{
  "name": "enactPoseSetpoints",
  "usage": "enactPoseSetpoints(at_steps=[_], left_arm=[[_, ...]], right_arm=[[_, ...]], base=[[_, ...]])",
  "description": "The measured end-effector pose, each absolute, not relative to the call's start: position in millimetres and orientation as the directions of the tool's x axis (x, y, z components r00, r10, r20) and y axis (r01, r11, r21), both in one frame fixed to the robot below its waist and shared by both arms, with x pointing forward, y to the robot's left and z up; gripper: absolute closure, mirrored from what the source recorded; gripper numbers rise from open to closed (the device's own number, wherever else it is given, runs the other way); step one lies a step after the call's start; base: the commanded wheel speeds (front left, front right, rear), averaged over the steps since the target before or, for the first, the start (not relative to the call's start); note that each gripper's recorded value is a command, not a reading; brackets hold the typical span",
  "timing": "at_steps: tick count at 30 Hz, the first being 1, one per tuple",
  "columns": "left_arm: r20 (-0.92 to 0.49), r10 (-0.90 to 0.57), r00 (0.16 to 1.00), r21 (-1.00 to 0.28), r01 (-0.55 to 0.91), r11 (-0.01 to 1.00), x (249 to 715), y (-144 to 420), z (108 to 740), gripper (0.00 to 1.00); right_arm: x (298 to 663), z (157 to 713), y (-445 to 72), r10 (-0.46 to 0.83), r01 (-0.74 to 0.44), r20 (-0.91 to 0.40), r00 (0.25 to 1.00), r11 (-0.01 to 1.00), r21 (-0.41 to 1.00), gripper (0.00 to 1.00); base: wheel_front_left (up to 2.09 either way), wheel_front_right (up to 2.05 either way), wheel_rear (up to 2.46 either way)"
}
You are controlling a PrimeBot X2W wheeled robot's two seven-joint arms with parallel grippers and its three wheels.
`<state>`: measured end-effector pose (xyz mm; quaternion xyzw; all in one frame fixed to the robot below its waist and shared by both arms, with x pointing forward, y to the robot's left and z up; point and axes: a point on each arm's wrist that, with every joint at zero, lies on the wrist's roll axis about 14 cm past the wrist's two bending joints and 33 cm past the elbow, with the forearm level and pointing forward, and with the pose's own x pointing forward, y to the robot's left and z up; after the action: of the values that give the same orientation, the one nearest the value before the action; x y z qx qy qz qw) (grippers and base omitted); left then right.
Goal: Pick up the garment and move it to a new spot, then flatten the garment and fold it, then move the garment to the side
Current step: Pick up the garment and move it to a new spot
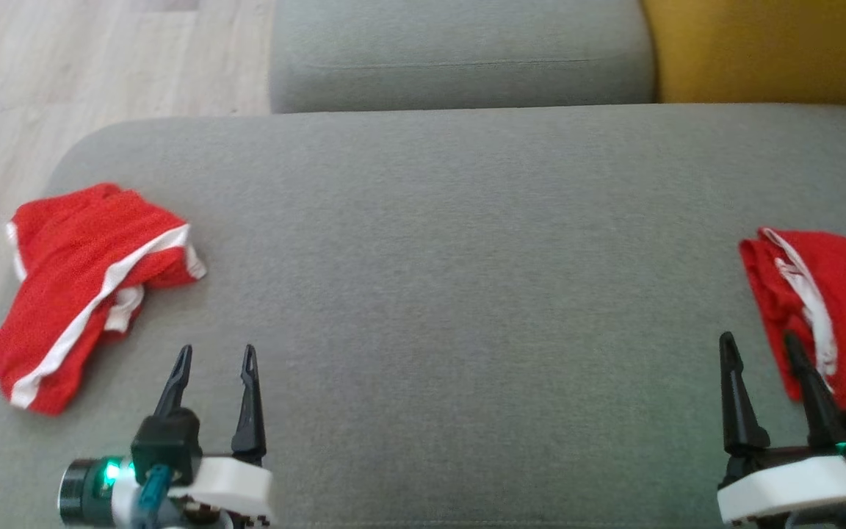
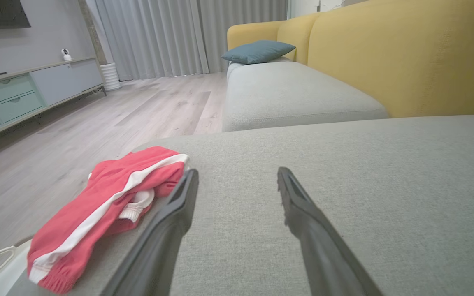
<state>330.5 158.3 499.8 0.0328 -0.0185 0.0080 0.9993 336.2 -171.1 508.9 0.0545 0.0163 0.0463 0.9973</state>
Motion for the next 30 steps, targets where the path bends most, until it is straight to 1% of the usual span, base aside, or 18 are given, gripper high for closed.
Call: enactPoseSetpoints(at_steps=[4,9,19,27,30], left_arm=[[0.061,0.050,0.997,0.065,-0.054,0.996,331.8,171.1,507.5,0.00],[0.108,0.125,0.986,0.058,-0.132,0.990,332.1,194.0,522.1,0.00],[0.100,0.317,0.943,0.071,-0.325,0.943,295.7,251.0,520.0,0.00],[0.103,0.401,0.910,0.076,-0.409,0.910,277.5,275.1,521.6,0.00],[0.101,0.406,0.908,0.079,-0.414,0.907,276.4,276.5,521.3,0.00]], right_arm=[[346.7,512.3,-153.8,0.150,-0.147,-0.022,0.988,0.983,0.109,0.00],[363.0,515.4,-118.6,0.258,-0.254,-0.021,0.966,0.961,0.109,0.00],[381.6,524.7,-35.2,0.486,-0.483,0.000,0.874,0.869,0.107,0.00],[385.9,525.4,-7.1,0.555,-0.552,0.001,0.832,0.827,0.108,0.00],[386.9,524.1,-3.5,0.564,-0.560,-0.001,0.826,0.821,0.112,0.00]], base=[[0.00,0.00,0.00],[0.00,0.00,0.00],[0.00,0.00,0.00],[0.00,0.00,0.00],[0.00,0.00,0.00]])
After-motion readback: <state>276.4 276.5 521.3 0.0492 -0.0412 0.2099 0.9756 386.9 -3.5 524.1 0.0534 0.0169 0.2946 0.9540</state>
